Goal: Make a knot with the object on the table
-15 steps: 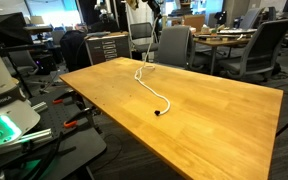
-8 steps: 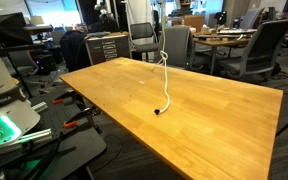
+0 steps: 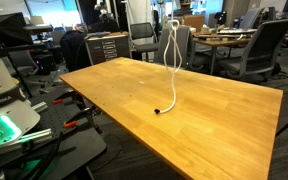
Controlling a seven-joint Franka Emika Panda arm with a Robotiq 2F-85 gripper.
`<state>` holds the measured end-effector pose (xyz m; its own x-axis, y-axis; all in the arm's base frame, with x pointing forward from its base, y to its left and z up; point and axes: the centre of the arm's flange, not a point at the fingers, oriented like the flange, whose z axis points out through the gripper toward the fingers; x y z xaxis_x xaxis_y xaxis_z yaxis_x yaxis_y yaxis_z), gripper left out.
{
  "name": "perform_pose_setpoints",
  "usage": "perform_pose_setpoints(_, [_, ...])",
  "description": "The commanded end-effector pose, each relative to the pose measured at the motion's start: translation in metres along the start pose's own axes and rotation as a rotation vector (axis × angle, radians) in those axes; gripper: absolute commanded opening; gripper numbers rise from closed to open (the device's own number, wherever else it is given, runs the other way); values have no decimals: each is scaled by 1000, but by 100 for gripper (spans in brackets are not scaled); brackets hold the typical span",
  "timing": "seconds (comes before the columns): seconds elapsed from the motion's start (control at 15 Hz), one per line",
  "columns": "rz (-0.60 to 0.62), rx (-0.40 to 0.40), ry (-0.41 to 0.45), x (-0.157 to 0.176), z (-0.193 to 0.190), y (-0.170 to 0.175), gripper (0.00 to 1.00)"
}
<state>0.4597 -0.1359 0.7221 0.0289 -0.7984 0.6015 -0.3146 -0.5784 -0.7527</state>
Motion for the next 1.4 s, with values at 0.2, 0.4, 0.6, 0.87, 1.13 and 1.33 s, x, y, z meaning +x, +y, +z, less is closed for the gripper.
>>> perform_pose_setpoints(0.2, [-53, 90, -124, -64, 18, -20, 6])
perform_pose_setpoints(0.4, [-92, 61, -328, -164, 54, -24, 6])
perform_pose_setpoints(0.6, [-166, -8, -517, -233, 75, -18, 7])
perform_pose_setpoints(0.87, [-308, -112, -746, -286, 91, -5, 6])
perform_pose_setpoints(1.13, [-432, -171, -980, -321, 102, 14, 32])
perform_pose_setpoints(1.33, [-546, -201, -1141, -330, 106, 27, 43])
